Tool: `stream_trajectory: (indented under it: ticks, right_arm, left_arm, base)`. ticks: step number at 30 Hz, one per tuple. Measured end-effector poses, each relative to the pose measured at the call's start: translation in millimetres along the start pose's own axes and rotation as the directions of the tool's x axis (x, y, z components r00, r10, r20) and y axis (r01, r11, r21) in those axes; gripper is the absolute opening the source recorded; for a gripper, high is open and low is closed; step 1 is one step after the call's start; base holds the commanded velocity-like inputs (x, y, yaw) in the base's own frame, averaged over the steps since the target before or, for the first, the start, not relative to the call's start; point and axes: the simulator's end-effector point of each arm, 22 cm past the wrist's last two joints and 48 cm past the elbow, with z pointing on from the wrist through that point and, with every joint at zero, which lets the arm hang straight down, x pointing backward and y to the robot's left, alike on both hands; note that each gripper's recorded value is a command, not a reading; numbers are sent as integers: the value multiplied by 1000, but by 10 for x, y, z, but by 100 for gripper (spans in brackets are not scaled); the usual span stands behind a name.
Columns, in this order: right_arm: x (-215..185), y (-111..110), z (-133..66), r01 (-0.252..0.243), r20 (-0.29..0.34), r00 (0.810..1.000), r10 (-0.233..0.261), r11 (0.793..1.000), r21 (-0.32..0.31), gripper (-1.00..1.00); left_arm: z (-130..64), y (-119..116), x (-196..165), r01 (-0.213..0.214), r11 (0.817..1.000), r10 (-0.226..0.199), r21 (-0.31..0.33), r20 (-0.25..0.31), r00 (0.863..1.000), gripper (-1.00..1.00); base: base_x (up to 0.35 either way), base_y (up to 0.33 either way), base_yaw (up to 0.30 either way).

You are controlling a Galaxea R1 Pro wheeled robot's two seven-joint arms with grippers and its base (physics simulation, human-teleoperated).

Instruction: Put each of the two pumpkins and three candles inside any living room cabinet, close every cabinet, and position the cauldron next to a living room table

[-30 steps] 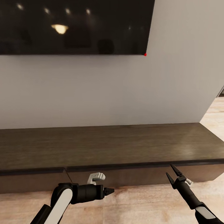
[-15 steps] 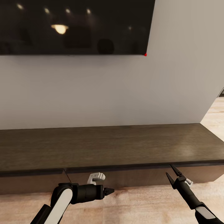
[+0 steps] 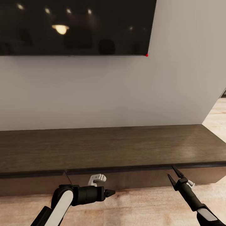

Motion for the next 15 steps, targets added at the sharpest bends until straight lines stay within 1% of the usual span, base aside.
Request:
stream_trajectory:
  ticks: [15]
  right_arm:
    - [-32, -1, -14, 2, 2, 1000, -2, 1000, 3, 100]
  left_arm:
    - [0, 3, 0, 0, 1000, 0, -1, 0, 1000, 100]
  base:
    - [0, 0, 0]
